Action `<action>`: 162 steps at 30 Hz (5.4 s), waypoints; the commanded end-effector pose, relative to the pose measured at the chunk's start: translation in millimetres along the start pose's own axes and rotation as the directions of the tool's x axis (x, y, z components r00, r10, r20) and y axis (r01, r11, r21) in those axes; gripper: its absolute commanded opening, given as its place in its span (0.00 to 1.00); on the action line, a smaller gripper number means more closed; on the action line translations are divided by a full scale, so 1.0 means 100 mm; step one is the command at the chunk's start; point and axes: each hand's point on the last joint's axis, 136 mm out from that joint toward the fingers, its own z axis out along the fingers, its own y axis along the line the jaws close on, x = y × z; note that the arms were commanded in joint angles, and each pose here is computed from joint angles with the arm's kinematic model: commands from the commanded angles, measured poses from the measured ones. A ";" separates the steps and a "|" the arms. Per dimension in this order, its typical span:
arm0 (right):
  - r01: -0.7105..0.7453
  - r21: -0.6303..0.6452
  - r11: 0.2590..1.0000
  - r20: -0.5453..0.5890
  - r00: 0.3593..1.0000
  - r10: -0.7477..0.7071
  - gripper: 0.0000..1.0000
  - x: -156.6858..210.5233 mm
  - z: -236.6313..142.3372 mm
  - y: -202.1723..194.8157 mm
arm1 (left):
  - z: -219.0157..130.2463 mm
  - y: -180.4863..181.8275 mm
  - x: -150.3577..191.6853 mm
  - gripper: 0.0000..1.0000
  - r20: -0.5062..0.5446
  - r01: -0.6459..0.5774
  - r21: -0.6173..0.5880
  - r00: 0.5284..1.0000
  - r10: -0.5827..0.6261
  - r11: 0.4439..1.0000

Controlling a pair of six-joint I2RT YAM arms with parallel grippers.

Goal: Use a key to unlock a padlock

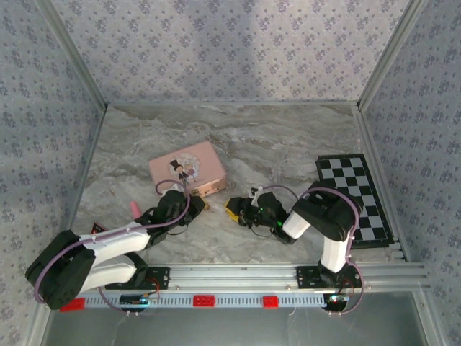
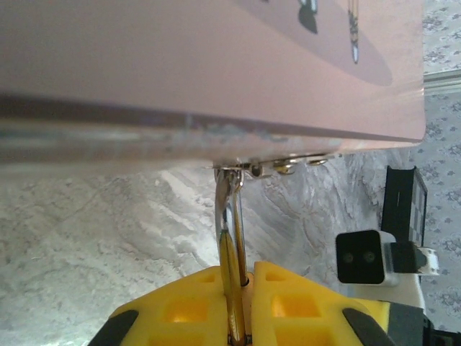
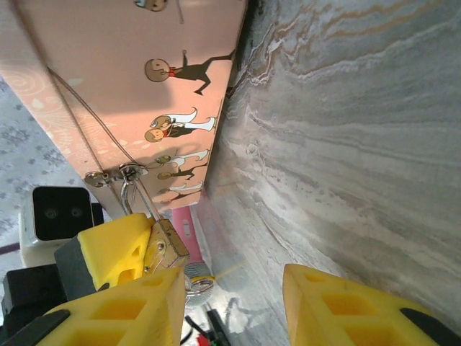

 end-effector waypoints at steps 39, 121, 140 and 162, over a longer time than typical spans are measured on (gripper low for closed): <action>0.897 0.223 -0.381 -0.059 -0.377 -0.924 0.47 0.61 0.10 0.42 | -0.09 -0.36 -0.09 0.00 -0.006 0.014 0.100 1.000 -0.013 0.995; 0.942 0.188 0.279 0.127 0.258 -0.958 0.05 0.48 0.31 0.48 | -0.09 -0.27 -0.07 0.00 -0.002 0.028 0.109 1.000 -0.028 0.994; 0.833 0.082 0.547 0.078 0.542 -0.837 0.00 0.42 0.29 0.40 | 0.01 -0.17 -0.01 0.21 -0.033 0.040 0.047 0.999 -0.038 0.998; 0.810 0.105 0.577 0.091 0.570 -0.817 0.00 0.37 0.20 0.33 | -0.12 0.00 -0.20 0.50 0.032 0.071 0.005 0.997 -0.071 0.997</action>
